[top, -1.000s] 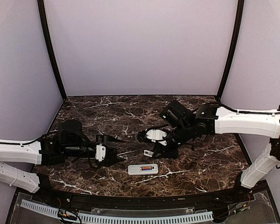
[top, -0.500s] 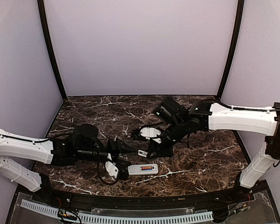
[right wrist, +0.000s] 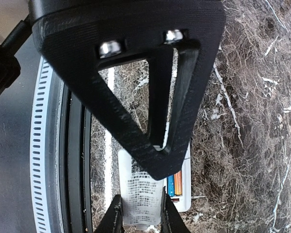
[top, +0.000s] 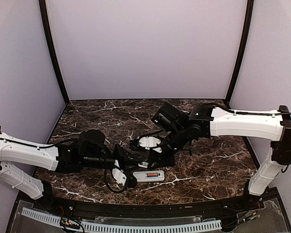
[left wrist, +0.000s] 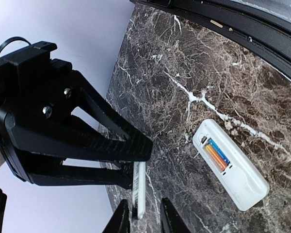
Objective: Load the batteries into the remote control
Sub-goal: Pass from the right arm to the left, then pass from the left arm to the right
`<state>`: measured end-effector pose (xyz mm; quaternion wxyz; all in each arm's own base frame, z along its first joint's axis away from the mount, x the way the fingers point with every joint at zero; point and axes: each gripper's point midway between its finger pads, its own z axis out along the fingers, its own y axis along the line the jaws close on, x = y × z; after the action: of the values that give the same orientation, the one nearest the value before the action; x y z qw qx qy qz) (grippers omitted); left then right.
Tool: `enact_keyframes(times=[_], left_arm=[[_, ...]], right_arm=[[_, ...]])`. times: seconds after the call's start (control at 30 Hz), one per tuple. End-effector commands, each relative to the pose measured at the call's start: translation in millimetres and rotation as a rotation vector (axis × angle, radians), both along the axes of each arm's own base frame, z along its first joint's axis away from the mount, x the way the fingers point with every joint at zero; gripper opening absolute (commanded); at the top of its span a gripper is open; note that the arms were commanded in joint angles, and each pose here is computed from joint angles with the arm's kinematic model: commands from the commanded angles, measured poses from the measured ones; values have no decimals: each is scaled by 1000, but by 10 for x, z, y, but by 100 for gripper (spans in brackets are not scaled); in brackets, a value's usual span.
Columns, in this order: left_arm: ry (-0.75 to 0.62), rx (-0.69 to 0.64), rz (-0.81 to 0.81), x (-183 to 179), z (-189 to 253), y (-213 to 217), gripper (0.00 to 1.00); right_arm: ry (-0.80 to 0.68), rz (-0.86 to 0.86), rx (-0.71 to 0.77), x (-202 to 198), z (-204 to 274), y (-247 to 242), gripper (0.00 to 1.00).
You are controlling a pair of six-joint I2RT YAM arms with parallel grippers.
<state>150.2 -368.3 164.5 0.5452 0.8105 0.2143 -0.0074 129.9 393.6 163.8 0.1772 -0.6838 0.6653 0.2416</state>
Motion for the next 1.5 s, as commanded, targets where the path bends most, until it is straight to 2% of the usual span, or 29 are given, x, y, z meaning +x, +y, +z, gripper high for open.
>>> enact_keyframes(times=[0.0, 0.23, 0.37, 0.43, 0.57, 0.8, 0.87, 0.9, 0.93, 1.03, 1.1, 1.23, 1.37, 1.47], left_arm=[[-9, -25, 8, 21, 76, -48, 19], [10, -48, 10, 0, 79, -68, 1], [19, -62, 20, -1, 81, -67, 0], [15, -72, 28, 8, 96, -65, 0], [3, -116, 72, 78, 165, -54, 0], [-18, -159, 140, 174, 256, 4, 0], [-29, -169, 150, 191, 281, 17, 0], [-37, -180, 154, 200, 311, 16, 0], [-48, -183, 160, 213, 322, 19, 0], [-87, -219, 178, 267, 429, 9, 0], [-116, -239, 193, 311, 494, -1, 0], [-140, -248, 193, 331, 524, -19, 0], [-147, -255, 192, 333, 537, -24, 0], [-152, -253, 190, 332, 532, -29, 0]], right_arm=[[1, 41, 16, -70, 48, 100, 13], [-13, 18, 0, -14, 5, 107, 13], [-25, -2, -2, 24, -10, 116, 13], [-35, -21, 5, 56, 4, 119, 18], [-66, -89, 44, 159, 122, 108, 47], [-64, -263, 317, 357, 809, -42, 71], [-45, -348, 415, 461, 1034, -138, 83], [-34, -412, 461, 540, 1121, -195, 94], [-6, -504, 505, 634, 1196, -271, 98], [187, -827, 586, 899, 1239, -540, 99], [401, -902, 615, 968, 1218, -591, 98], [693, -932, 510, 866, 984, -443, 79], [865, -980, 394, 753, 699, -365, 73], [931, -956, 389, 698, 691, -302, 67]])
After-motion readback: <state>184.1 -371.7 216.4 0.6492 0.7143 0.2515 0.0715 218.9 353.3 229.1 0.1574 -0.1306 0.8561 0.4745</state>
